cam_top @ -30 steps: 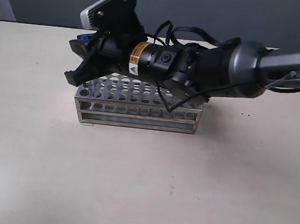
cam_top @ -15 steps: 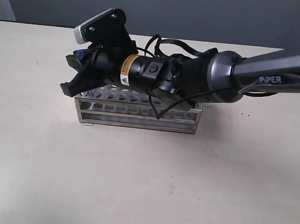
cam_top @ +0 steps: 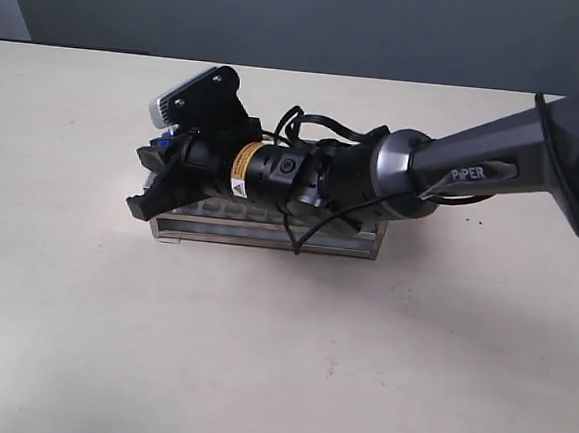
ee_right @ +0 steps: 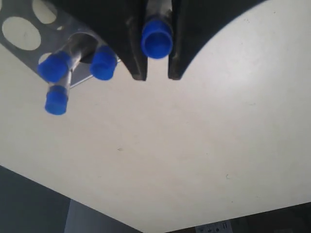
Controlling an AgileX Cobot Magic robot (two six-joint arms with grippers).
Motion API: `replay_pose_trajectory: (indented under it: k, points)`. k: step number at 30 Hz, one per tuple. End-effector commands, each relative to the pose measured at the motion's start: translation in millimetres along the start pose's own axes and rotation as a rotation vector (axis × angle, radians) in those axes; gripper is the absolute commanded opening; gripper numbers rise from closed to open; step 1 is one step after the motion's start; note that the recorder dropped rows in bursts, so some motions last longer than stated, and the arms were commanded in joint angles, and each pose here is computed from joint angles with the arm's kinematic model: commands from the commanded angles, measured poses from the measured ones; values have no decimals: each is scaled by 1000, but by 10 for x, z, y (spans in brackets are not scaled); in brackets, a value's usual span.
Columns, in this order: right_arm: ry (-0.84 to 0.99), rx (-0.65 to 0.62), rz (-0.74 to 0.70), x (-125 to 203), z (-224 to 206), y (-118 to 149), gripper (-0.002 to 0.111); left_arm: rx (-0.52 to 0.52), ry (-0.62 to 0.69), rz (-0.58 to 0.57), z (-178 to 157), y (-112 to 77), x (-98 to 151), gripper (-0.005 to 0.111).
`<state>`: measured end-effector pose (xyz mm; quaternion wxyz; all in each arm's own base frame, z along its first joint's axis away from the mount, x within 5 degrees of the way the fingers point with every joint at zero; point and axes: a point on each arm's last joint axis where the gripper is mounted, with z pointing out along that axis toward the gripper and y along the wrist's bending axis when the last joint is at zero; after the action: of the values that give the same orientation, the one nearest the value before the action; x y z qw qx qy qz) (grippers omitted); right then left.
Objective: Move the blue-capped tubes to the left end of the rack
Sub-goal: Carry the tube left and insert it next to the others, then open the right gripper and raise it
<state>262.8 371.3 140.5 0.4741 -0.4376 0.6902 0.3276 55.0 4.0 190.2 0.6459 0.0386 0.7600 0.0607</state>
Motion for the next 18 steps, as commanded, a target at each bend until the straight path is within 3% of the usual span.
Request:
replay_pose_trajectory:
  k: [1, 4, 8, 13, 15, 18]
  points:
    - [3, -8, 1, 36, 24, 15, 32, 9, -12, -2, 2, -5, -17, 0]
    - [3, -8, 1, 36, 24, 15, 45, 9, -12, -2, 2, -5, -17, 0]
    - [-3, 2, 2, -28, -6, 11, 45, 9, -12, -2, 2, -5, -17, 0]
    - [-128, 71, 16, -664, -341, -4, 44, 9, -12, -2, 2, -5, -17, 0]
    - [-179, 88, -41, -955, -544, 22, 33, 9, -12, -2, 2, -5, -17, 0]
    - [-212, 152, -148, -1425, -1010, 69, 1, 9, -12, -2, 2, -5, -17, 0]
